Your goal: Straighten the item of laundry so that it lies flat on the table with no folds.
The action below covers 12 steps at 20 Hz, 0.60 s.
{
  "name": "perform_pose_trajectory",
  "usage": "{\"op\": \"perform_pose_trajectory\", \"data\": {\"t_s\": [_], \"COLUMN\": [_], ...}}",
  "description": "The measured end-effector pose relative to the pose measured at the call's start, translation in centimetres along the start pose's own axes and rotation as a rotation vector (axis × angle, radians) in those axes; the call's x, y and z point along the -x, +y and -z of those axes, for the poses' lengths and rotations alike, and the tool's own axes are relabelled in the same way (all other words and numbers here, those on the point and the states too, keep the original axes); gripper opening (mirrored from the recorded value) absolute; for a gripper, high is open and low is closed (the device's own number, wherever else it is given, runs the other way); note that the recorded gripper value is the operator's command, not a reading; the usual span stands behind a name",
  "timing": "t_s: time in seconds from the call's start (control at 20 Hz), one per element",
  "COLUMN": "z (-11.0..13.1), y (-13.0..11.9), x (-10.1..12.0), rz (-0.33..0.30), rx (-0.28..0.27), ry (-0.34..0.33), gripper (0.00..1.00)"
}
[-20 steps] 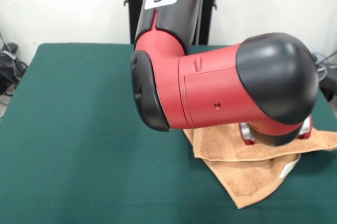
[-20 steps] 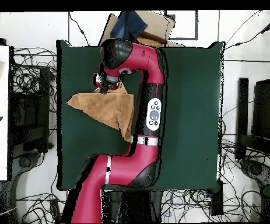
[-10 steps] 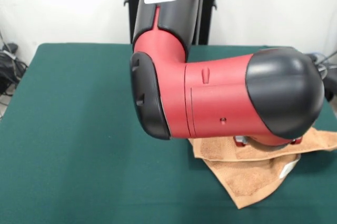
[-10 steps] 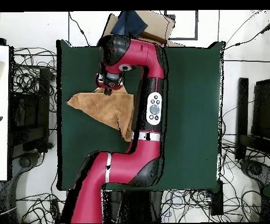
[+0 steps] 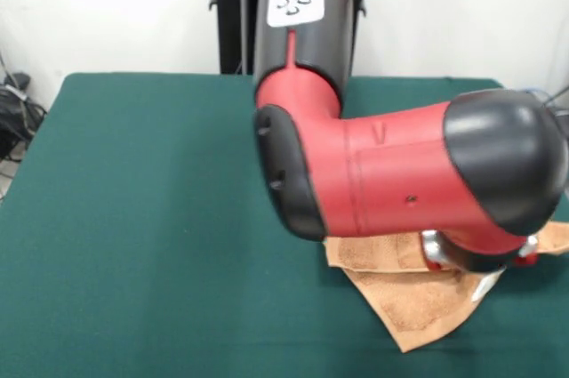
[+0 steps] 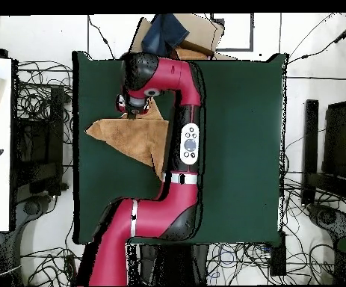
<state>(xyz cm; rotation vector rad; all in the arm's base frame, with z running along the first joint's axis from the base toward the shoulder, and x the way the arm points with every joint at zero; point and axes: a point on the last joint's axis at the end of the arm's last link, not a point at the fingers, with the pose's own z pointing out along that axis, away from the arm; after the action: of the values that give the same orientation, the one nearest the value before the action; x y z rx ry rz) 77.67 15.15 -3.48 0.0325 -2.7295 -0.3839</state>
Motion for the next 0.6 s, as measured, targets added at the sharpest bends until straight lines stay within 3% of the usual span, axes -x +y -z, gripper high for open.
{"op": "perform_pose_trajectory", "data": {"t_s": [0.2, 0.35, 0.45, 0.6], "z": [-2.7, -3.4, -3.9, -4.3], "y": [2.2, 4.2, 5.2, 5.6], "x": [1.0, 1.2, 1.0, 0.2], "rz": [0.037, 0.069, 0.088, 0.101], "rx": [0.005, 0.004, -0.005, -0.011], "ry": [-0.200, -0.361, -0.425, -0.461], "gripper": [0.00, 0.00, 0.00, 0.00]}}
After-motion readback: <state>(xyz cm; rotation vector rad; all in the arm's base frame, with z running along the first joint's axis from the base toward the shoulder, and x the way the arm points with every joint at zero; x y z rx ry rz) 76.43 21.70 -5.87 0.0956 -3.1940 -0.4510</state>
